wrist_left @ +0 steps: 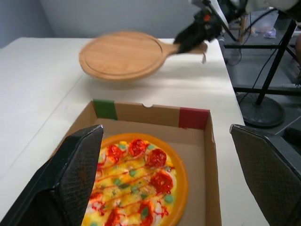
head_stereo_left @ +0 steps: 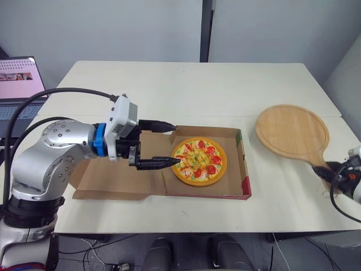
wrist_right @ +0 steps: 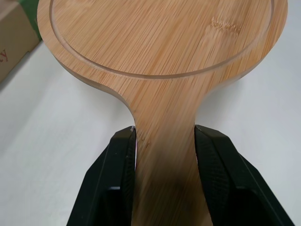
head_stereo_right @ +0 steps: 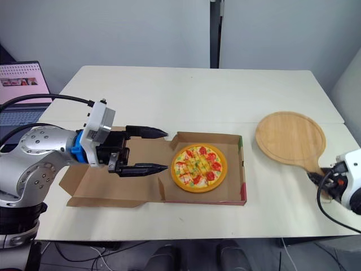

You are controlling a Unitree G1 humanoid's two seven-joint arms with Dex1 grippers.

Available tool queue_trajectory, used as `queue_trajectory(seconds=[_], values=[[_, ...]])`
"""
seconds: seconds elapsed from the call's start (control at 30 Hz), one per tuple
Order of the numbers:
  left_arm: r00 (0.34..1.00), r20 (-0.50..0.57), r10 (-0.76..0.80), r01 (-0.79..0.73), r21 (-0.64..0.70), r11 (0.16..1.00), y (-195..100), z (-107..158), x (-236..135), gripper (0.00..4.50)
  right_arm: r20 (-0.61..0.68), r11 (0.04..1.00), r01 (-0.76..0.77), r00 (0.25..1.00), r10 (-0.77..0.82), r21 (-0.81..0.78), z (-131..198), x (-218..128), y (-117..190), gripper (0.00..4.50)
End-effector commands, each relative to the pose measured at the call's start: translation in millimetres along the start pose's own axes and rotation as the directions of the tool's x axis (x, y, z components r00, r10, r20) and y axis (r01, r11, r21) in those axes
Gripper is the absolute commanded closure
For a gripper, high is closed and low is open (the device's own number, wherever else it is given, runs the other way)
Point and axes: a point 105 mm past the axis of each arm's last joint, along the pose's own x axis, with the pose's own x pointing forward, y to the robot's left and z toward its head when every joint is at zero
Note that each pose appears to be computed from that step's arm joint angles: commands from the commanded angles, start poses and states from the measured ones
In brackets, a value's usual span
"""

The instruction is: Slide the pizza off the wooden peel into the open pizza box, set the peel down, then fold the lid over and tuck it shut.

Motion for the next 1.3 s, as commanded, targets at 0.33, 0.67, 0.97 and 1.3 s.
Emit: queue_trajectory(seconds=[0.33,0.67,0.97,1.3], values=[[0.998,0.039,-0.051,0.049,0.051,0.997,-4.0,9.5,8.3,0.00,-0.054,0.987,0.070,0.997,-0.063,0.146,-36.5,1.9,6.1,2.91],[0.999,0.034,-0.004,0.003,0.036,0.999,3.2,4.6,6.6,0.00,-0.080,0.972,0.108,0.992,-0.093,0.209,-50.6,-0.8,2.9,0.96],[0.994,-0.008,0.111,-0.111,0.047,0.993,13.0,-4.1,-8.3,0.00,-0.012,0.999,0.022,1.000,-0.022,0.028,-18.4,-14.6,1.4,0.05],[0.883,-0.104,0.458,-0.459,0.013,0.888,27.9,-48.2,-63.2,0.00,0.195,0.868,-0.149,0.944,0.268,-0.473,72.0,12.2,31.3,0.05]])
